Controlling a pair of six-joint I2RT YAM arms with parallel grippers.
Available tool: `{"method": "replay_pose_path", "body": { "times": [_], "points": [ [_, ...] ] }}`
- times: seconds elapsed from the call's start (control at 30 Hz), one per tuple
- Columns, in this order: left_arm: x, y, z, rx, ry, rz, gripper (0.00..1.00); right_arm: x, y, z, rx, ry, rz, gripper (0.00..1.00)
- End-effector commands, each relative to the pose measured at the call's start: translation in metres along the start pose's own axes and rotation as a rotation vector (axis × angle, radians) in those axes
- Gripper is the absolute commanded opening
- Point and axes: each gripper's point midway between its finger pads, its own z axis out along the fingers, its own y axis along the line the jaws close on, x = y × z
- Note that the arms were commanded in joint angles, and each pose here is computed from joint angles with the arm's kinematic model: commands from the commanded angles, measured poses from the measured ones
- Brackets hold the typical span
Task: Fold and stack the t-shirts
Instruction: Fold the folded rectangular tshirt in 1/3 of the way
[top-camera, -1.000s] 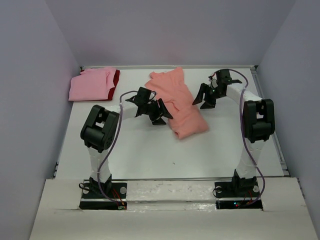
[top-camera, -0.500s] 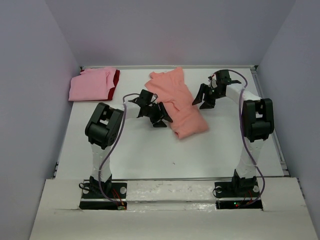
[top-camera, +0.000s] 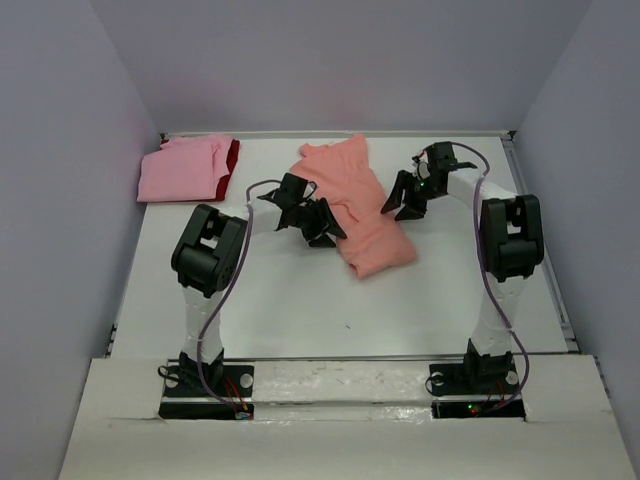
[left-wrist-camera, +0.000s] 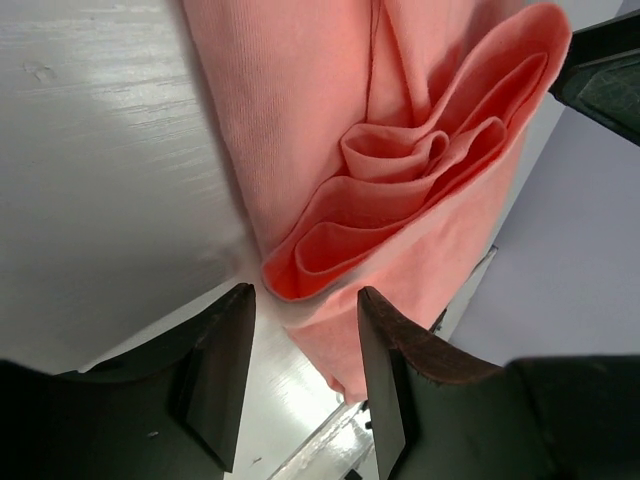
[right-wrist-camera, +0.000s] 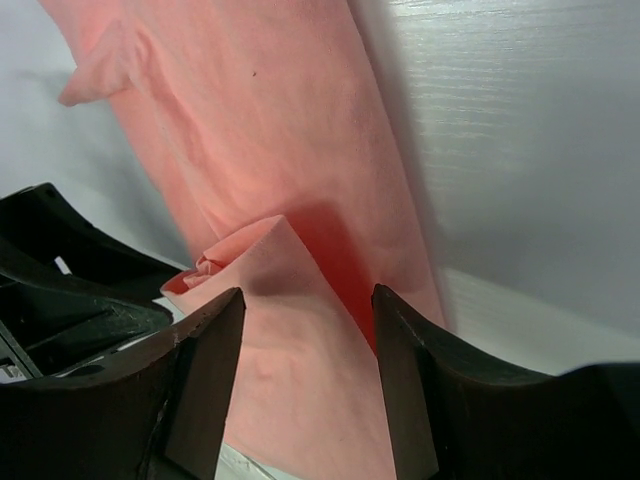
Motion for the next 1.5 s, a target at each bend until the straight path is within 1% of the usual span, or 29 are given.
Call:
{"method": "replay_pose_path", "body": {
  "times": [0.0,0.1,0.2,0.27,0.3,0.47,0.53,0.57,0.6,0.63,0.7,0.73,0.77,0.8,0.83,0.9,0.97,1.07,1.47],
  "points": [
    [-0.004,-0.015,-0.001,0.025,0.0,0.035,0.54,-0.007,0.012,0.0,-0.029,-0.026,-0.03,0.58],
    [-0.004,-0.015,0.0,0.024,0.003,0.035,0.53,-0.007,0.012,0.001,-0.029,-0.023,-0.028,0.57],
    [-0.004,-0.015,0.001,0.027,0.007,0.035,0.46,-0.008,0.012,0.001,-0.03,-0.025,-0.027,0.54],
    [-0.004,-0.016,0.003,0.028,0.012,0.036,0.44,-0.008,0.012,0.001,-0.03,-0.025,-0.026,0.48],
    [-0.005,-0.017,0.003,0.03,0.01,0.037,0.42,-0.009,0.012,0.002,-0.031,-0.026,-0.026,0.42],
    [-0.004,-0.016,0.004,0.03,0.015,0.037,0.41,-0.012,0.014,0.002,-0.033,-0.031,-0.028,0.39],
    [-0.003,-0.015,0.005,0.029,0.019,0.036,0.38,-0.012,0.013,0.003,-0.033,-0.029,-0.026,0.38],
    [-0.004,-0.016,0.005,0.031,0.018,0.04,0.37,-0.012,0.014,0.003,-0.033,-0.031,-0.025,0.34],
    [-0.003,-0.016,0.005,0.033,0.023,0.04,0.33,-0.013,0.013,0.004,-0.035,-0.028,-0.023,0.29],
    [-0.003,-0.015,0.005,0.033,0.024,0.041,0.31,-0.013,0.013,0.004,-0.034,-0.029,-0.023,0.24],
    [-0.003,-0.015,0.006,0.034,0.025,0.041,0.27,-0.013,0.013,0.004,-0.035,-0.028,-0.024,0.21],
    [-0.003,-0.015,0.006,0.034,0.025,0.042,0.24,-0.013,0.013,0.005,-0.036,-0.026,-0.022,0.13],
    [-0.004,-0.016,0.006,0.035,0.026,0.045,0.22,-0.013,0.013,0.005,-0.035,-0.028,-0.023,0.1],
    [-0.003,-0.016,0.007,0.036,0.029,0.045,0.17,-0.013,0.013,0.005,-0.035,-0.027,-0.019,0.1],
    [-0.003,-0.015,0.007,0.035,0.03,0.046,0.15,-0.013,0.012,0.006,-0.033,-0.026,-0.018,0.1],
    [-0.003,-0.015,0.007,0.034,0.029,0.044,0.08,-0.014,0.013,0.005,-0.034,-0.028,-0.019,0.09],
    [-0.003,-0.015,0.007,0.034,0.032,0.045,0.05,-0.014,0.013,0.005,-0.034,-0.029,-0.018,0.04],
    [-0.004,-0.016,0.007,0.037,0.029,0.05,0.04,-0.015,0.014,0.005,-0.037,-0.03,-0.02,0.0],
    [-0.01,-0.021,0.006,0.03,0.022,0.075,0.03,-0.02,0.02,0.0,-0.048,-0.044,-0.028,0.0]
  ]
}}
